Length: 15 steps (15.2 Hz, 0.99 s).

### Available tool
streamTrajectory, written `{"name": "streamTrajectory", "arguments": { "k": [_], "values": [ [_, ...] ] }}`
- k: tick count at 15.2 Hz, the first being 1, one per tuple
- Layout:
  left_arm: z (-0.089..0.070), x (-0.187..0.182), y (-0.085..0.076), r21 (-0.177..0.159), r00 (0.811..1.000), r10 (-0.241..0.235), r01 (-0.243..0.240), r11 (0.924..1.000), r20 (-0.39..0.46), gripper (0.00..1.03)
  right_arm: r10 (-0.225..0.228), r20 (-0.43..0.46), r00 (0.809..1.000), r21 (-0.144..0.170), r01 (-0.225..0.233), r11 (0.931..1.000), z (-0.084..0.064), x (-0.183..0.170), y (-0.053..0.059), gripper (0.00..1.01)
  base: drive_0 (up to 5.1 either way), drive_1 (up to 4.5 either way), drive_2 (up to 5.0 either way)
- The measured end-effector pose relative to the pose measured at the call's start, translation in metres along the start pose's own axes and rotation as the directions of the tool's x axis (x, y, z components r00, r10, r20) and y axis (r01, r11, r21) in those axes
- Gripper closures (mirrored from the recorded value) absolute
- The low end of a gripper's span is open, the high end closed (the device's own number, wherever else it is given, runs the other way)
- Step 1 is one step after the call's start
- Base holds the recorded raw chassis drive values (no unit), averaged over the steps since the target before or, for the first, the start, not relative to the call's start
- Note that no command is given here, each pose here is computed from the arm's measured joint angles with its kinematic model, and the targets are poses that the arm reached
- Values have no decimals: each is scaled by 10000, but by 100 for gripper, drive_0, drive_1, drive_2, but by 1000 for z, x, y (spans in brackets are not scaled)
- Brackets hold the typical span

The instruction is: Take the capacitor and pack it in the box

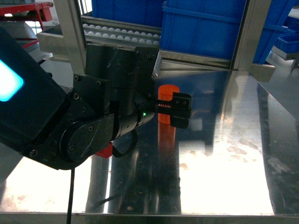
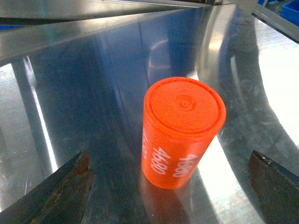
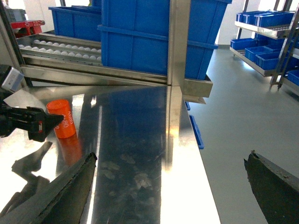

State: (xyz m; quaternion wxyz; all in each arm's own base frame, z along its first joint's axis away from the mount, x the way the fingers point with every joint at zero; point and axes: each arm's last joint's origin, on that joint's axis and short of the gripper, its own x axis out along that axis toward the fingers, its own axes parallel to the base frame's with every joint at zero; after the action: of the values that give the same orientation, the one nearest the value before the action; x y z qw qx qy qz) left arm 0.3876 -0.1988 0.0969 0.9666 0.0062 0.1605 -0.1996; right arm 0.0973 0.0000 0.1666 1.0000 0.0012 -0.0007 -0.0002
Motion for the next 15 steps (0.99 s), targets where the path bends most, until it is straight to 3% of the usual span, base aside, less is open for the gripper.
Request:
{"name": "streamTrajectory", "arguments": {
  "k": [5, 9, 10, 15],
  "values": [
    [-14, 46, 3, -101, 9994, 58, -62, 9999, -349, 5, 0, 4, 10000, 0, 0, 10000, 0, 0, 0, 3, 0, 0, 0],
    [-5, 57, 2, -398, 9998, 12, -20, 9992, -196, 51, 0, 4, 10000, 0, 0, 10000, 0, 0, 0, 3, 0, 0, 0],
    [-4, 57, 2, -484, 9998, 21, -32, 9988, -218, 57, 0, 0, 10000, 0, 0, 10000, 0, 0, 0, 3, 0, 0, 0],
    [6, 26, 10, -620, 9980, 564, -580, 9964, -274, 58, 0, 0, 10000, 0, 0, 10000, 0, 0, 0, 3, 0, 0, 0]
  ]
}}
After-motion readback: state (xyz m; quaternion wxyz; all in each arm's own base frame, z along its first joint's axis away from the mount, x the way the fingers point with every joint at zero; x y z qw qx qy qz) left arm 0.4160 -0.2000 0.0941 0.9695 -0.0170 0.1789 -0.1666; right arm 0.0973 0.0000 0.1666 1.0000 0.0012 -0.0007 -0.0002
